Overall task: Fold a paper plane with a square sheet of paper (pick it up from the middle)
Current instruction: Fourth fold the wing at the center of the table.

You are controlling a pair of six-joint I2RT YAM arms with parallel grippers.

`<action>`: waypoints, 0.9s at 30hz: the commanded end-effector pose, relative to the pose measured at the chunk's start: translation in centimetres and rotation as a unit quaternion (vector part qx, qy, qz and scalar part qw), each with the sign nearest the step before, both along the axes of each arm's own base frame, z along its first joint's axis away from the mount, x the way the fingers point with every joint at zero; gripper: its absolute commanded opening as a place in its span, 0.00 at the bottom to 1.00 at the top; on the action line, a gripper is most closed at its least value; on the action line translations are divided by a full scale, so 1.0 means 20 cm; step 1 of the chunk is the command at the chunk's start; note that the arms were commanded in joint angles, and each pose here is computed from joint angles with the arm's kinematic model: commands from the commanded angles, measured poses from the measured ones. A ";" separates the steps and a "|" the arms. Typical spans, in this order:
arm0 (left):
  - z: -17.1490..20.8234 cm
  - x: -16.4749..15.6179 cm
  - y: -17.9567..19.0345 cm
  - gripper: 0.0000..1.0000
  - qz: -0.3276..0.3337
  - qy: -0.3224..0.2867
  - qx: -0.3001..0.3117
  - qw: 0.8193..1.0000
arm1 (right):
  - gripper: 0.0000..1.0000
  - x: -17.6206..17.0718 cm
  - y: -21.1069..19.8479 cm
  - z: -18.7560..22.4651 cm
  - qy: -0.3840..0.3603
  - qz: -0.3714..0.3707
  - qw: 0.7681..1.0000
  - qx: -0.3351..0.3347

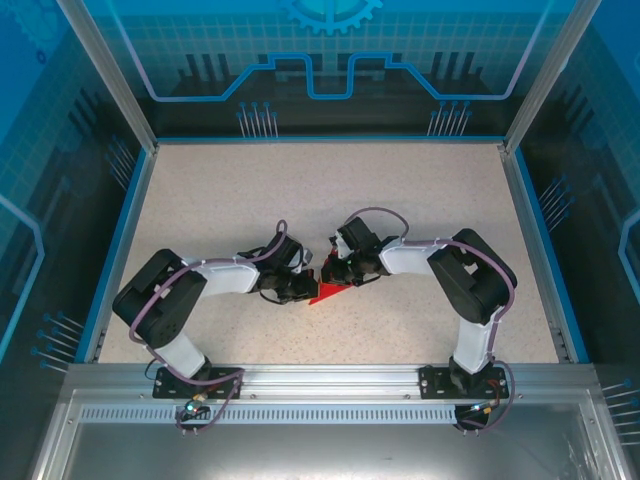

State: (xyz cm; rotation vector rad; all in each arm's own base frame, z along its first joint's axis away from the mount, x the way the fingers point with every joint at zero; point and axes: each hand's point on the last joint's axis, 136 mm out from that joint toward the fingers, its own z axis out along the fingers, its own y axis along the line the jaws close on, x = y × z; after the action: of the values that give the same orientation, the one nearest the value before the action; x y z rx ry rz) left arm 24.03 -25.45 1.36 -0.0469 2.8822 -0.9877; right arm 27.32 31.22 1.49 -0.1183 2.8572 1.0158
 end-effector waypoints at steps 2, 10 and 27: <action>-0.10 -0.08 0.09 0.00 0.010 0.025 0.040 0.999 | 0.06 -0.02 -0.06 -0.07 0.015 -0.001 1.000 -0.011; -0.16 -0.11 0.12 0.00 0.014 0.047 0.056 0.997 | 0.06 -0.04 0.01 0.01 0.002 0.020 1.000 0.009; -0.23 -0.19 0.21 0.00 0.033 0.090 0.104 0.990 | 0.05 0.14 -0.29 -0.14 0.005 -0.043 0.998 -0.046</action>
State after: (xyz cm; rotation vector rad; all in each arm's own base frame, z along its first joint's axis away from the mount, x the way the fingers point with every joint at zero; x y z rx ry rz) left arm 23.99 -25.29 1.16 -0.0737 2.8868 -0.9799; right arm 28.36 29.83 1.18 -0.1070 2.8410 1.0472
